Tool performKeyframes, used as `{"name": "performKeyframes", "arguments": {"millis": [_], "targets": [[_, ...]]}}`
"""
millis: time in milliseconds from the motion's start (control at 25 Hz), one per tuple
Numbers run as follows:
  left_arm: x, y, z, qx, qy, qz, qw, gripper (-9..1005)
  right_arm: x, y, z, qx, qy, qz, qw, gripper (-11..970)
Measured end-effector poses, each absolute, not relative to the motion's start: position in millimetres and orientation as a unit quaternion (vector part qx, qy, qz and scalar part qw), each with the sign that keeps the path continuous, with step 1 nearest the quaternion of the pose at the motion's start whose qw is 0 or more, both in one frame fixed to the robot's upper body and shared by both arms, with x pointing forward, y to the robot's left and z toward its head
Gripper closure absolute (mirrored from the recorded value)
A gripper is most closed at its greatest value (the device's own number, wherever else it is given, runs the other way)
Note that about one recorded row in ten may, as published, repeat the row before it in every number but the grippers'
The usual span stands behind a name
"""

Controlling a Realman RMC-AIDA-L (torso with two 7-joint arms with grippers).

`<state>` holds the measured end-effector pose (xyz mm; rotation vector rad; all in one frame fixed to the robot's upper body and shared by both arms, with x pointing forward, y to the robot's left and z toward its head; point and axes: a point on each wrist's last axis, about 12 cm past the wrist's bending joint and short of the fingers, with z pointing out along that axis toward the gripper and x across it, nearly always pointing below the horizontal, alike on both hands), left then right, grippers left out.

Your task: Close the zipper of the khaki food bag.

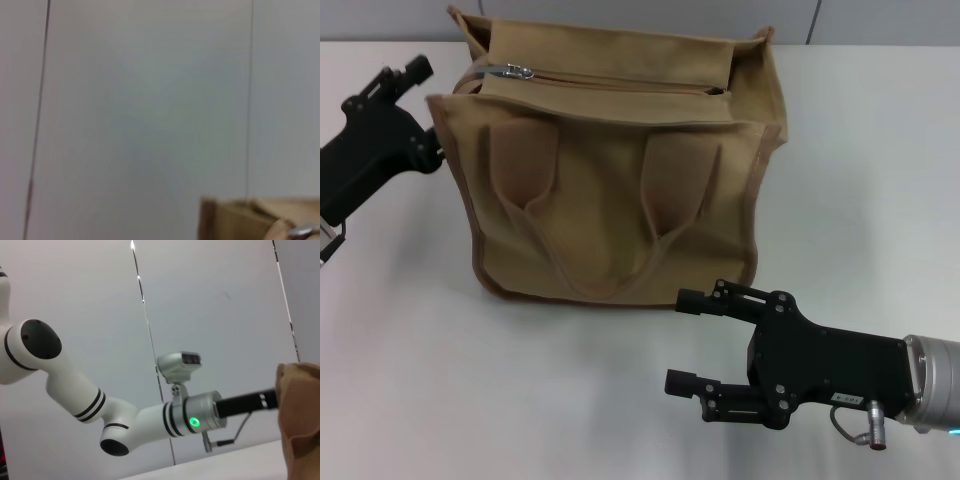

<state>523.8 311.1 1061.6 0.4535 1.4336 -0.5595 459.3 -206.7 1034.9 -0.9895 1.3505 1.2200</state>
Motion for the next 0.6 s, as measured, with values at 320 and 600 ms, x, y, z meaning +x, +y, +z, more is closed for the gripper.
{"name": "performKeyframes", "arguments": {"millis": [320,600], "targets": [[518.8,312.4,1071.1,0.179,0.617,-0.296,0.707,185,459.4,-208.7,1030.8,-0.403,0.575,0.495,0.512,175],[519.7,312.1,1071.0,0.180,0.619,-0.296,0.705,185,461.3,-207.5,1030.6,-0.404,0.577,0.492,0.512,174]]}}
